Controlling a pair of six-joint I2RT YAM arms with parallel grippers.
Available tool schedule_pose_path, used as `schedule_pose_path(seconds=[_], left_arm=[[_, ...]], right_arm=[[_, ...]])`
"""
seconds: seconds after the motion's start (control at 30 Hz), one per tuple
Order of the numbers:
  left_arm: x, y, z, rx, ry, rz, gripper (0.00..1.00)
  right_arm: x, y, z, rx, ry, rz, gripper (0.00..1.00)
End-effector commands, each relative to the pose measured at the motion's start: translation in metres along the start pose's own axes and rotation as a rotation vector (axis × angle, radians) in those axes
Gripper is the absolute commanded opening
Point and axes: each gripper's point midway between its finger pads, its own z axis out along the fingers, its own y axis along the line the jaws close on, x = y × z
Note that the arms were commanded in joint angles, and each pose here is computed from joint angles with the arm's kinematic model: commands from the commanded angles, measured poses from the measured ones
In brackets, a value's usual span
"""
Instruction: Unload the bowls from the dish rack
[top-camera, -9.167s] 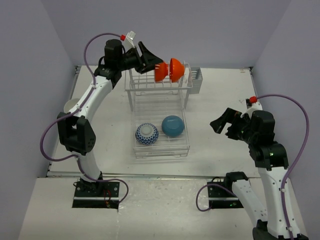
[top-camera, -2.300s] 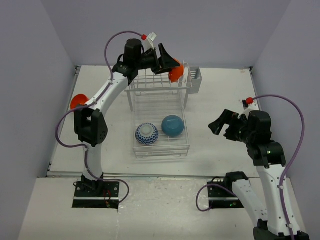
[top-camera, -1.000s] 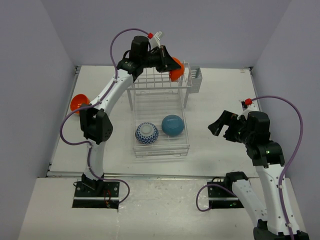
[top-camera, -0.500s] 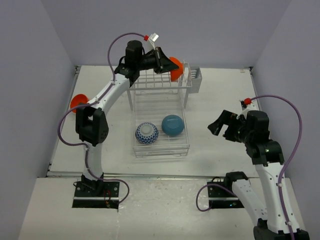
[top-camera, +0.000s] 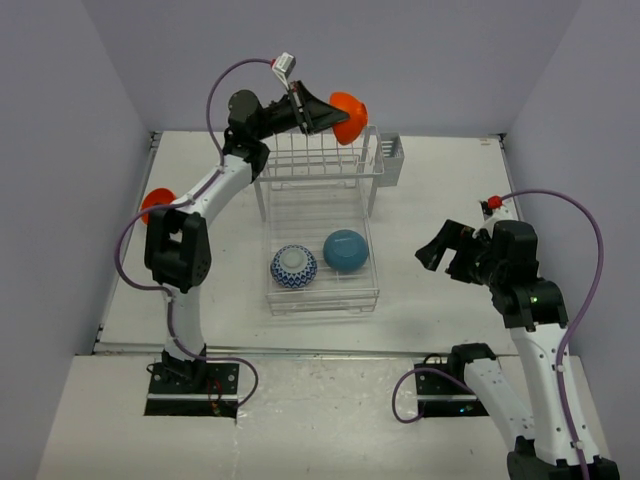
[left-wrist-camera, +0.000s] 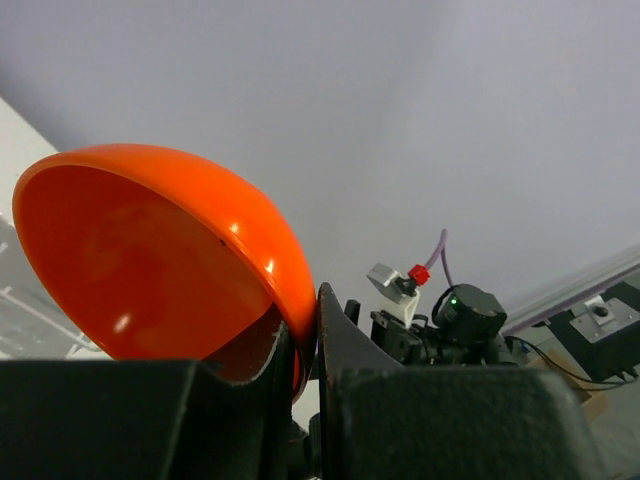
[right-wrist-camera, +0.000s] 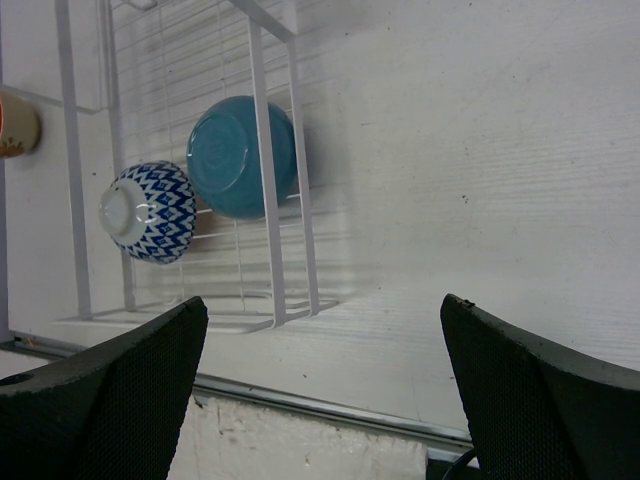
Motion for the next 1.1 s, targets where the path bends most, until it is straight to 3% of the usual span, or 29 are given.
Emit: schedule_pose_path(seconds=[0.0,0.07,0.17,0.23,0.37,0.5,0.63,0.7,0.83,1.07], left_arm=[[-0.008,-0.086,-0.011,0.202,-0.016,0.133,0.0],[-0.011,-0.102,-0.015,0.227,-0.027,0.16,0.0],[-0.039,-0.116,-0.029,0.143,-0.079,0.273,0.0],[-0.061,-0.104,-0.042,0.021,-0.124,0.332,0.0],[-0.129,-0.098,-0.12,-0.2,-0.309,0.447,0.0],[-0.167,-0.046,-0.206,-0.654,-0.413,0.5,0.0],[-0.188,0.024,-0.323,-1.271,-0.569,0.411,0.0],[-0.175,0.046,-0.374,-1.548,-0.564,0.357,0.0],[-0.137,0.1,-0.43,-1.832,-0.452,0.194,0.0],[-0.085,0.146,-0.473,-1.971,-0.374,0.064,0.0]], right_arm=[[-0.002,0.001,0.001,-0.004,-0.009,-0.021,0.99],[-0.002,0.0,0.002,-0.004,-0.005,-0.021,0.99],[-0.002,0.001,0.003,-0.008,-0.002,-0.021,0.99],[-0.002,0.001,0.003,-0.01,-0.003,-0.021,0.99],[0.0,0.002,0.005,-0.017,0.004,-0.021,0.99],[0.0,0.002,0.004,-0.02,0.002,-0.021,0.99],[0.0,0.002,0.004,-0.023,0.003,-0.021,0.99],[0.0,0.003,0.004,-0.023,0.002,-0.02,0.99],[0.0,0.003,0.005,-0.027,0.004,-0.019,0.99],[-0.001,0.006,0.006,-0.035,0.016,-0.017,0.99]])
